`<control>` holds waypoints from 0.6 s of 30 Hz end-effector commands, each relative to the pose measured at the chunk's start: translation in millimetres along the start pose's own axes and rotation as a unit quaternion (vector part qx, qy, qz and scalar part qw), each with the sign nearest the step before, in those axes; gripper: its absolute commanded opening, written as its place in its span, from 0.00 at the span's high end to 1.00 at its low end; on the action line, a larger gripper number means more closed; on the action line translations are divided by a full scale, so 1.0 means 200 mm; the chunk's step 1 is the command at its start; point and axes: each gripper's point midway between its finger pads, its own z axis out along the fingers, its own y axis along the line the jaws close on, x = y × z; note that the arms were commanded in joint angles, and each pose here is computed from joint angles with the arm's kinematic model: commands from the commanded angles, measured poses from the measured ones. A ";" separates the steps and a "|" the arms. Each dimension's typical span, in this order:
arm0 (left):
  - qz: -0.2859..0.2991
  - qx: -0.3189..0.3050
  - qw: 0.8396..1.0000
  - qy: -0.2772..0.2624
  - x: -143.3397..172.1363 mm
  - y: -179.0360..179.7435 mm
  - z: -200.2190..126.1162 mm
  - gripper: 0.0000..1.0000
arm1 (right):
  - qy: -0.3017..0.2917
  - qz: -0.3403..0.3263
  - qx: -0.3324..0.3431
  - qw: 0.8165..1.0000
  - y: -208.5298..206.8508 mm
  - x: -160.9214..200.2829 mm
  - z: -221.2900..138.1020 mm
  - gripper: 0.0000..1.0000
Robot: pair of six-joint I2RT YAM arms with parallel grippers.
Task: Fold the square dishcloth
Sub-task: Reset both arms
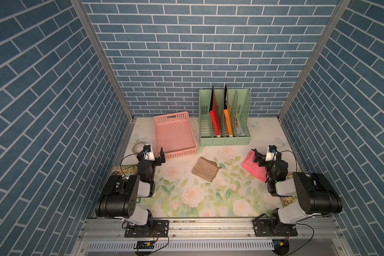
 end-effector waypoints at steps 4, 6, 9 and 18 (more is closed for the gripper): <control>0.001 -0.003 1.000 0.001 0.01 0.00 0.00 0.00 | -0.049 0.012 0.067 0.997 -0.11 -0.09 -0.08 0.00; 0.001 -0.002 1.000 0.001 0.01 0.00 0.00 0.00 | -0.006 0.028 0.101 0.994 -0.17 -0.03 -0.01 0.00; 0.001 -0.003 1.000 0.002 0.01 0.00 0.00 0.00 | 0.006 0.005 0.048 0.999 -0.08 -0.01 0.03 0.00; 0.003 0.006 1.000 0.001 0.00 -0.01 0.00 0.00 | 0.007 -0.003 0.028 1.000 -0.05 -0.01 0.04 0.00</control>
